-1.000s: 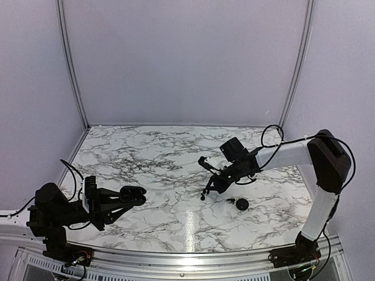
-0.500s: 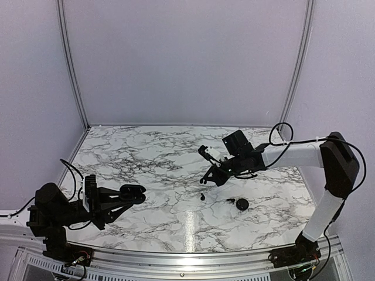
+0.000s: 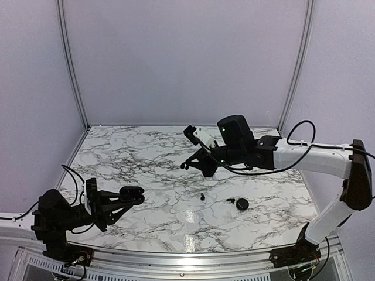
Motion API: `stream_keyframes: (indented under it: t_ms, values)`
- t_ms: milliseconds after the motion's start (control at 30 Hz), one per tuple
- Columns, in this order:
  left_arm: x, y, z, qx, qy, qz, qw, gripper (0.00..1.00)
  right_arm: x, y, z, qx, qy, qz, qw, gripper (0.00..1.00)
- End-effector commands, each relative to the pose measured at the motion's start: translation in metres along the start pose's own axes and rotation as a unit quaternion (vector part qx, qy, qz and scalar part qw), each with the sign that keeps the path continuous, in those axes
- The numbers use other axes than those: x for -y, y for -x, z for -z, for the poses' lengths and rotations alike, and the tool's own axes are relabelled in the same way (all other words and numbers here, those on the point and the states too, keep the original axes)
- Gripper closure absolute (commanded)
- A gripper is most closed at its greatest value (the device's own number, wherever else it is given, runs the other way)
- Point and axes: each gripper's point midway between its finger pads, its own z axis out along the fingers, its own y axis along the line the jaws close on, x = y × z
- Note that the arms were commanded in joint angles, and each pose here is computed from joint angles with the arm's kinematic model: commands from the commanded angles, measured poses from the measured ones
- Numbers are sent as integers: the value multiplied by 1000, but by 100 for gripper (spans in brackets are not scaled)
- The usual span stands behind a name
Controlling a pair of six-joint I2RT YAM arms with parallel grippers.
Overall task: Insert the wireless bluetooth earbuds into the charging case
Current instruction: Place the right earbud in the right side groove of the charging case.
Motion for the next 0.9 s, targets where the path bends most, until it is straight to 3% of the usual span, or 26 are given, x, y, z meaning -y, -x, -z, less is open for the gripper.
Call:
stream_keyframes:
  t_ms: [0,300,867]
  values:
    - [-7,20,1,46,19,8,999,100,-25,55,23,71,-1,21,997,100]
    - [-9,19,0,53,20,21,998,100,-90,101,53,135,36,67,988,100]
    - [-13,25,0,62,27,26,997,100,-167,119,55,166,76,118,976,100]
